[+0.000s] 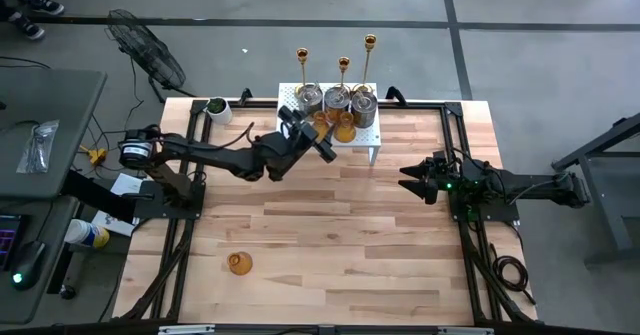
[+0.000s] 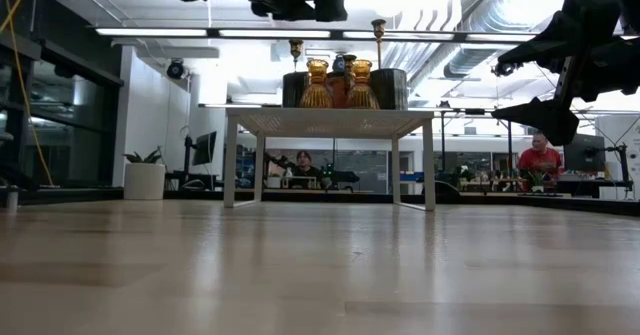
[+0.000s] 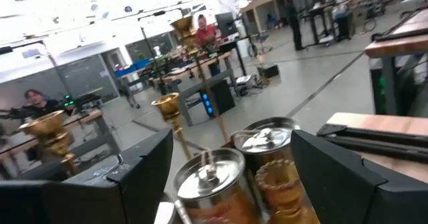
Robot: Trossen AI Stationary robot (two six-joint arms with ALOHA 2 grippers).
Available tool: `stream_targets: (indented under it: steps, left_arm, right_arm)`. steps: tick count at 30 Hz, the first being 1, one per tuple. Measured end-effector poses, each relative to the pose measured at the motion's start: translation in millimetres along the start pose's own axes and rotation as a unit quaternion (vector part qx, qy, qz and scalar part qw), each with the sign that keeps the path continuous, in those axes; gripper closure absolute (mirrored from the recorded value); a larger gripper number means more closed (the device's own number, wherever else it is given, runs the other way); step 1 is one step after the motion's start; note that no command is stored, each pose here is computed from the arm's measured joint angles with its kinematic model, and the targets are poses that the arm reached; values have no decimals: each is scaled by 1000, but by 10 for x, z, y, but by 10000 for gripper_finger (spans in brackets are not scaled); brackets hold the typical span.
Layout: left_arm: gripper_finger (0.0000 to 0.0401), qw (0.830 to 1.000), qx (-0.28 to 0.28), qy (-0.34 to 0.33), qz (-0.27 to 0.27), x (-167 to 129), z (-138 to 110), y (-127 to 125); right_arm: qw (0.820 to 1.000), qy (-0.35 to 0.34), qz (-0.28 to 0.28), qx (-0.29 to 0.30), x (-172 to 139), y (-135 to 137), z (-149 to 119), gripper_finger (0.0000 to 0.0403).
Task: Pick & Place candle stick holders
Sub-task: Put the orange glass candle holder on the shelf
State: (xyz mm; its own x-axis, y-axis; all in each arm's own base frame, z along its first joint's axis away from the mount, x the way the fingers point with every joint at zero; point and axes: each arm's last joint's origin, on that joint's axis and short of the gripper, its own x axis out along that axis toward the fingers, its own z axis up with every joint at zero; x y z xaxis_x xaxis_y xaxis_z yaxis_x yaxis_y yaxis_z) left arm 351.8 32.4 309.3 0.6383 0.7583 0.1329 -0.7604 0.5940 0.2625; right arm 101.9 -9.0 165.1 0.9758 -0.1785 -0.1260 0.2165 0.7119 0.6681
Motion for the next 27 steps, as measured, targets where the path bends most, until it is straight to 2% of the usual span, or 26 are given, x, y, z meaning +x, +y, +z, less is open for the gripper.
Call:
stream_targets:
  steps: [14, 20, 27]
  left_arm:
    - [103, 1000, 2, 4, 6, -67, 83, 48]
    - [103, 1000, 19, 22, -4, -145, 138, 170]
    - [103, 998, -40, 42, -22, -384, 4, 306]
  right_arm:
    - [1000, 0, 0, 0, 0, 0, 0, 27]
    - [1000, 0, 0, 0, 0, 0, 0, 27]
    - [1000, 0, 0, 0, 0, 0, 0, 27]
